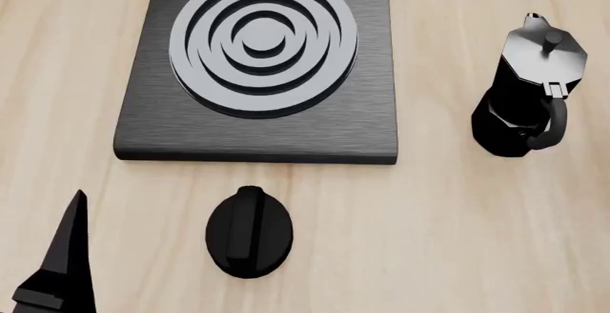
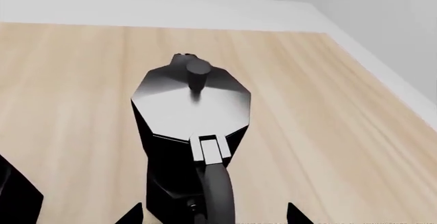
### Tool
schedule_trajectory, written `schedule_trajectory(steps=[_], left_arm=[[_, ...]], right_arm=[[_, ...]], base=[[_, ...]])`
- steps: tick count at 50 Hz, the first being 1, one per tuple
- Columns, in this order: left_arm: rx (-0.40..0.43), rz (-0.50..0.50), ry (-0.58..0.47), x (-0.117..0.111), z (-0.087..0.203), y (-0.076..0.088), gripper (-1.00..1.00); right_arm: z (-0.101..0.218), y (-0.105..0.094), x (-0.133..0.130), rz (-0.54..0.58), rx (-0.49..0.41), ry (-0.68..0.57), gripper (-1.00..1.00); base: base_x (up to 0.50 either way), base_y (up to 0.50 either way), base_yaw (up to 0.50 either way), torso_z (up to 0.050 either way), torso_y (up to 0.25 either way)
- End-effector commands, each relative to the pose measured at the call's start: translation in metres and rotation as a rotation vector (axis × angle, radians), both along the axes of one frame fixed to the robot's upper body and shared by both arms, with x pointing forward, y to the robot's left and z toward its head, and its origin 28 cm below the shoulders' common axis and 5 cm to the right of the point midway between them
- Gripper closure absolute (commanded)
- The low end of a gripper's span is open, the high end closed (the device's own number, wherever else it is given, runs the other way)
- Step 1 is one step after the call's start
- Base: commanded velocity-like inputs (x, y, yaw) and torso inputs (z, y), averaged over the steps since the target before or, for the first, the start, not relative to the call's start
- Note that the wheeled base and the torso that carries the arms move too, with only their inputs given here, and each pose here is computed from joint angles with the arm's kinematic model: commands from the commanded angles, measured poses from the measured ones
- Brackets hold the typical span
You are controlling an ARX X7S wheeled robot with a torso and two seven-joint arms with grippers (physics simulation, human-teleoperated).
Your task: Put the right moka pot on the stove.
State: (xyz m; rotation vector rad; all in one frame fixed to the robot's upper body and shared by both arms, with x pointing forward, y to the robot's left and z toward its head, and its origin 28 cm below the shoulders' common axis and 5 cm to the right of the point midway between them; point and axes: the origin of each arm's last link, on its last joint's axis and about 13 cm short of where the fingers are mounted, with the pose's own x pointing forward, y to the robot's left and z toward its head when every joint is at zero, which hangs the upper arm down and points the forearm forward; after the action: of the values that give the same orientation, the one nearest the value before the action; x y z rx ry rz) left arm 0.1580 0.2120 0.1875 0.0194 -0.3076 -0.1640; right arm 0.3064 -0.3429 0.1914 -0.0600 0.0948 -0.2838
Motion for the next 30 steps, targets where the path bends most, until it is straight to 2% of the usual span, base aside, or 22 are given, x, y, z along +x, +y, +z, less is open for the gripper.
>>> schedule_trajectory(steps=[1, 10, 11, 26, 30], left_arm=[[0.002, 0.000, -0.001, 0.000, 0.000, 0.000, -1.00], [0.000, 0.000, -0.004, 0.000, 0.000, 0.000, -1.00], [0.000, 0.000, -0.004, 0.000, 0.000, 0.000, -1.00], [-0.002, -0.003, -0.007, 0.000, 0.001, 0.000, -1.00], [-0.002, -0.005, -0.007, 0.000, 0.000, 0.000, -1.00]], right_arm=[[-0.005, 0.000, 0.008, -0.008, 0.001, 0.014, -1.00], [-0.005, -0.004, 0.014, -0.027, -0.001, -0.004, -1.00], [-0.005, -0.004, 0.013, -0.037, 0.007, -0.018, 1.00], [-0.005, -0.001, 0.010, -0.008, -0.005, -0.014, 1.00], [0.005, 0.002, 0.006, -0.001, -0.005, -0.028, 1.00]], base=[[0.00, 0.00, 0.00, 0.000, 0.000], [0.00, 0.00, 0.00, 0.000, 0.000], [0.00, 0.00, 0.00, 0.000, 0.000], [0.00, 0.00, 0.00, 0.000, 0.000], [0.00, 0.00, 0.00, 0.000, 0.000]])
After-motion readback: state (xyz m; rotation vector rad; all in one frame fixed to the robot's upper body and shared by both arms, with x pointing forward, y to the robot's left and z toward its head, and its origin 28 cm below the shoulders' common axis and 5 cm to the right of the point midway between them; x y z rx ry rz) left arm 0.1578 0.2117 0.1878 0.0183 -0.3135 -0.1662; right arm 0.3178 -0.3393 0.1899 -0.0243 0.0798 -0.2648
